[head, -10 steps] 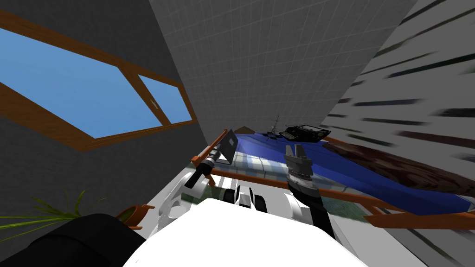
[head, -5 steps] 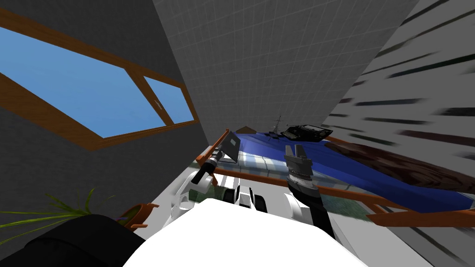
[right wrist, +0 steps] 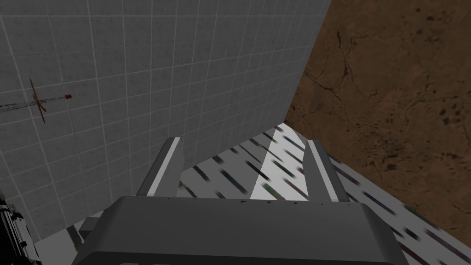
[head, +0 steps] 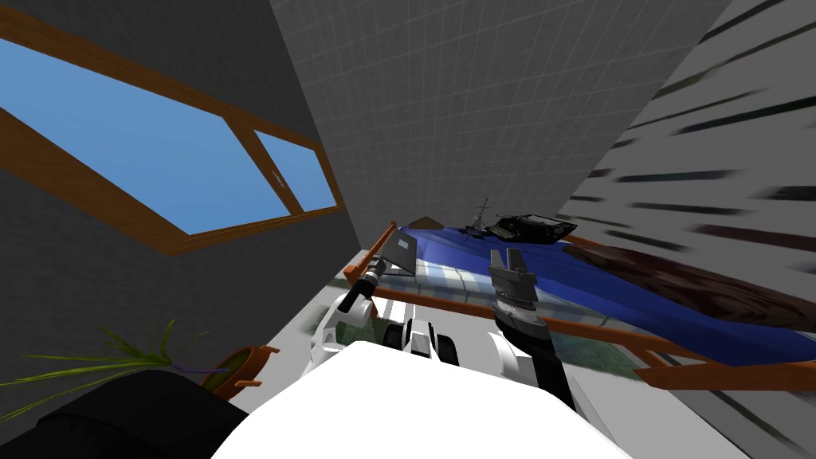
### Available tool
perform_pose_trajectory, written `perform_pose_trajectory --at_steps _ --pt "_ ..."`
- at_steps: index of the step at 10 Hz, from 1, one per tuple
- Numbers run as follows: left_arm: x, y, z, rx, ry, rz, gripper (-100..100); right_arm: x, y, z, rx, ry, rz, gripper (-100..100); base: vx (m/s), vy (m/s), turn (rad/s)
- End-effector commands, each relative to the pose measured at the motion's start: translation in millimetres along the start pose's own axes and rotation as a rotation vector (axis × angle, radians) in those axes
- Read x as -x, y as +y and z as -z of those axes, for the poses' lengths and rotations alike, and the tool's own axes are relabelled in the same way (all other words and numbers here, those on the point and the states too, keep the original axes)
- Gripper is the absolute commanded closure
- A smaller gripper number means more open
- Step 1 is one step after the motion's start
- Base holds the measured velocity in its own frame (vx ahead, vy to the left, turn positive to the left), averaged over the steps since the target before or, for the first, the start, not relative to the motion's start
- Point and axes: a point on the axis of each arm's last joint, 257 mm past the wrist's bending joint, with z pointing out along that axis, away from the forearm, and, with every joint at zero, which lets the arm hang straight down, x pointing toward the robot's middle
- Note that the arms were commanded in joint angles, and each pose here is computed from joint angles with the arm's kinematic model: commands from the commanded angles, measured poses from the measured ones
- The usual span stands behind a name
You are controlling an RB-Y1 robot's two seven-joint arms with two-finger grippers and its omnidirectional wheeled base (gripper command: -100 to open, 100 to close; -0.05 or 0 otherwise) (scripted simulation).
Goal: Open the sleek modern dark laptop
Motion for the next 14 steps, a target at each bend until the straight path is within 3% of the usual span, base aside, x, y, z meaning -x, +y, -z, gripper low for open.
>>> perform_pose_trajectory --at_steps 1,2,11,13,14 --pt "-3.8 17.0 -4.7 0.000 0.006 0.083 100 0.0 0 0.0 0.000 0.000 0.000 0 -0.010 0.074 -0.005" --pt "-2.8 6.7 0.5 0.006 0.002 0.055 -100 0.0 0 0.0 0.000 0.000 0.000 0 0.007 0.036 -0.003" --pt "-12.1 -38.9 34.8 0.012 0.004 0.055 -100 0.0 0 0.0 0.000 0.000 0.000 0 0.041 -0.007 0.005" --pt "-11.9 -36.6 34.2 0.015 0.003 0.055 -100 0.0 0 0.0 0.000 0.000 0.000 0 0.016 0.000 0.001" --pt "-12.1 -36.3 34.4 0.016 0.002 0.055 0 0.0 0 0.0 0.000 0.000 0.000 0 0.000 0.000 0.000"
